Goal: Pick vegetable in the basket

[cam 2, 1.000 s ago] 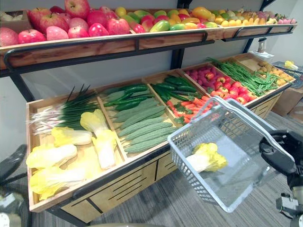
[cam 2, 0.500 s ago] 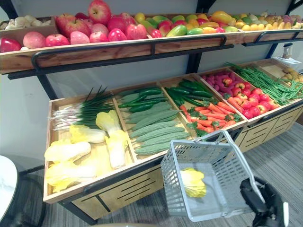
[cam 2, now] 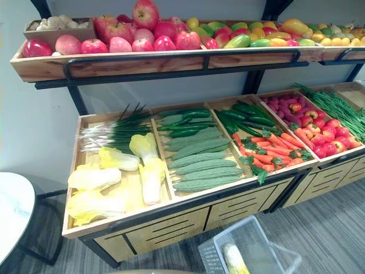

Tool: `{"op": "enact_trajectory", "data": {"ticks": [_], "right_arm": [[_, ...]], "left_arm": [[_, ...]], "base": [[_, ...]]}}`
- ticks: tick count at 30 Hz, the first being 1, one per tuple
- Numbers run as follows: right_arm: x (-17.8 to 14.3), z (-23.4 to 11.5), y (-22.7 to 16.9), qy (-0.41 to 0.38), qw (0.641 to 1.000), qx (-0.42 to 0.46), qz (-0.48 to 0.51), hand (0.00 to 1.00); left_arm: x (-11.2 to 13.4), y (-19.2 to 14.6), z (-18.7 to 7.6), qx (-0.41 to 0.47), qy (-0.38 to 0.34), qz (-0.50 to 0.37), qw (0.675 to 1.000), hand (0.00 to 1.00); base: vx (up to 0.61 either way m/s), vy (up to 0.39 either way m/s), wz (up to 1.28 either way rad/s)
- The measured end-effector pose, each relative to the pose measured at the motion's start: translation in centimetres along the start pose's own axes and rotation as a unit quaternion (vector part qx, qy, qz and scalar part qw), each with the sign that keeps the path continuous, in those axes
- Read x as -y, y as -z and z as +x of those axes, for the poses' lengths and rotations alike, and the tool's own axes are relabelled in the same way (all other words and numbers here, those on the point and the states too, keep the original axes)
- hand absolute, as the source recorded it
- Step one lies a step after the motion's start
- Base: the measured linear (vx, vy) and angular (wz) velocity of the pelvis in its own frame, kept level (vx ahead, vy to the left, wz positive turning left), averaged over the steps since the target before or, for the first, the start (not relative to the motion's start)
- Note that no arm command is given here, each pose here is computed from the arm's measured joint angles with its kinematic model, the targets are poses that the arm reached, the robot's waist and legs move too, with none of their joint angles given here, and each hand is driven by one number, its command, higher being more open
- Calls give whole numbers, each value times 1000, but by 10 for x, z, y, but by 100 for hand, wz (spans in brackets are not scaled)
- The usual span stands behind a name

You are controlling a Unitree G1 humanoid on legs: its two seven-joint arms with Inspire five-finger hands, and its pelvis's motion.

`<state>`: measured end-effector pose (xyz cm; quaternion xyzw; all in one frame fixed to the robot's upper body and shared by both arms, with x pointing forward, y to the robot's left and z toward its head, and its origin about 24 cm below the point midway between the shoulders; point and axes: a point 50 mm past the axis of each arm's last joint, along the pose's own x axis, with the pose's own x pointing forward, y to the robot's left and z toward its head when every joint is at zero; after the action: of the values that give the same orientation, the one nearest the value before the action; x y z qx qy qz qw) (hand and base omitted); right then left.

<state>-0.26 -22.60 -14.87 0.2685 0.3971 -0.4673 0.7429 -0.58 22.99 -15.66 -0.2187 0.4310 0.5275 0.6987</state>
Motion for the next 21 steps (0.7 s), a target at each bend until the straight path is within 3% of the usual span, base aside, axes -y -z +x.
{"op": "enact_trajectory", "data": {"ticks": [2, 8, 21], "right_arm": [[8, 1, 6, 24, 999, -17, 20, 0], [28, -2, 19, 70, 996, -45, 43, 0], [16, -2, 26, 45, 997, -66, 0, 0]], "left_arm": [[13, -2, 0, 4, 27, 7, 1000, 100], [18, -4, 0, 6, 38, 7, 999, 100], [23, -8, 0, 18, 42, 23, 999, 100]], "base": [[0, 0, 0], [19, -4, -1], [-37, -20, 2]]}}
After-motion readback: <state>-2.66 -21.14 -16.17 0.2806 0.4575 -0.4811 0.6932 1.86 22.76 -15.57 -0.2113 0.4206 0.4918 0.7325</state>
